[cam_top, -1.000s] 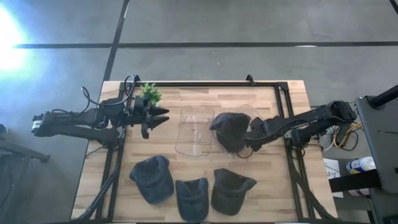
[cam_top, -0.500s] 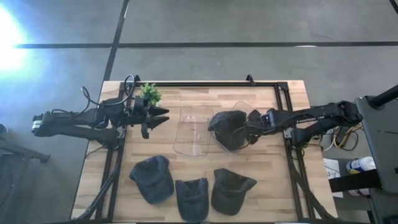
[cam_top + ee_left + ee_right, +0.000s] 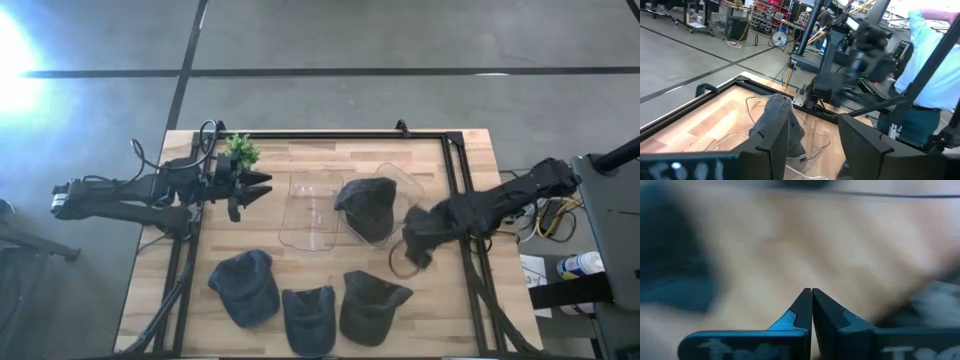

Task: Pick & Place hat
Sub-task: Put the black cap into the right transparent bin

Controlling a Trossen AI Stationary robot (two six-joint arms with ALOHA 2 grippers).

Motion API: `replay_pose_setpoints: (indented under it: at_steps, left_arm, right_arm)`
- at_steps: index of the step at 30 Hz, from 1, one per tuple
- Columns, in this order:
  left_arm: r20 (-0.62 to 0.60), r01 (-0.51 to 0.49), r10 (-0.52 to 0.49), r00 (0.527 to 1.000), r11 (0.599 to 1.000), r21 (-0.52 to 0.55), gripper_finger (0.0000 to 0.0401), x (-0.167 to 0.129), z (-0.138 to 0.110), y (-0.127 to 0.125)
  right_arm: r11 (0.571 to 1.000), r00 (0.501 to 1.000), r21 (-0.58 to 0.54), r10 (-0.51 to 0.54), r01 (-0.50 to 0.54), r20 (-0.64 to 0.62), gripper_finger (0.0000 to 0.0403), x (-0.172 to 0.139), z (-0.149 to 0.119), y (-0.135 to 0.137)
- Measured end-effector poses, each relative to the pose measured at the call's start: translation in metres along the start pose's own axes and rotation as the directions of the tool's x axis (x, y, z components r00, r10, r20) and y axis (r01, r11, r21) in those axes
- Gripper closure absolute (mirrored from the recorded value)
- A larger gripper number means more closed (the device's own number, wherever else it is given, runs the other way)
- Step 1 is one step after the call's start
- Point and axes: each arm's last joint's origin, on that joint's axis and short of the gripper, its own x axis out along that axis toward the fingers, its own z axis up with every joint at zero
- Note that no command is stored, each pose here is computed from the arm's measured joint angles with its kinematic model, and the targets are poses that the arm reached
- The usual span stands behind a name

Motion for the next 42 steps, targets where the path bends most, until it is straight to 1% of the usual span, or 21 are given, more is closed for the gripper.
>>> replay_pose_setpoints:
  at_steps: [2,3,5,9,14,16,18,22,26,32,36,39,42]
  left_arm:
    - [0.005,-0.012,0.012,1.000,1.000,0.001,0.0236,0.000,0.000,0.000]
    - [0.005,-0.015,0.015,1.000,1.000,0.002,0.0236,0.000,0.000,0.001]
    - [0.007,-0.019,0.019,1.000,1.000,0.002,0.0236,0.000,0.000,0.001]
    - [0.004,-0.024,0.024,1.000,1.000,0.007,0.0236,0.000,-0.001,0.001]
    - [0.001,-0.025,0.025,1.000,1.000,0.008,0.0236,0.000,-0.002,0.002]
    - [0.001,-0.025,0.025,1.000,1.000,0.011,0.0236,0.000,-0.002,0.002]
    - [0.001,-0.025,0.025,1.000,1.000,0.011,0.0236,0.000,-0.002,0.002]
    - [0.003,-0.025,0.025,1.000,1.000,0.011,0.0236,0.000,-0.002,0.002]
    - [0.001,-0.021,0.021,1.000,1.000,0.010,0.0236,0.000,-0.002,0.002]
    - [-0.004,-0.007,0.007,1.000,1.000,0.009,0.0236,0.000,-0.002,0.001]
    - [-0.004,-0.007,0.007,1.000,1.000,0.011,0.0236,0.000,-0.002,0.001]
    - [-0.004,-0.005,0.005,1.000,1.000,0.011,0.0236,0.000,-0.002,0.001]
    - [-0.005,-0.005,0.005,1.000,1.000,0.011,0.0236,0.000,-0.002,0.001]
  right_arm:
    - [0.987,0.988,-0.052,0.153,-0.152,0.010,0.0395,-0.006,-0.002,0.021]
    - [0.975,0.978,-0.073,0.210,-0.208,0.015,0.0395,-0.008,-0.003,0.031]
    - [0.957,0.960,-0.093,0.280,-0.276,0.031,0.0395,-0.008,-0.004,0.049]
    - [0.936,0.942,-0.110,0.333,-0.335,-0.029,0.0395,0.013,-0.006,0.083]
    - [0.886,0.892,-0.138,0.421,-0.443,-0.163,0.0394,0.053,-0.009,0.126]
    - [0.884,0.883,-0.124,0.422,-0.451,-0.207,0.0394,0.064,-0.009,0.138]
    - [0.882,0.880,-0.126,0.423,-0.455,-0.218,0.0392,0.067,-0.006,0.147]
    - [0.864,0.868,-0.154,0.443,-0.480,-0.224,0.0367,0.061,-0.001,0.155]
    - [0.858,0.867,-0.161,0.456,-0.488,-0.200,0.0323,0.056,0.002,0.158]
    - [0.863,0.878,-0.175,0.447,-0.474,-0.173,0.0250,0.057,0.004,0.157]
    - [0.861,0.886,-0.211,0.441,-0.462,-0.140,0.0206,0.057,0.009,0.155]
    - [0.868,0.900,-0.235,0.424,-0.437,-0.106,0.0180,0.061,0.014,0.151]
    - [0.879,0.907,-0.225,0.409,-0.420,-0.096,0.0162,0.066,0.021,0.150]
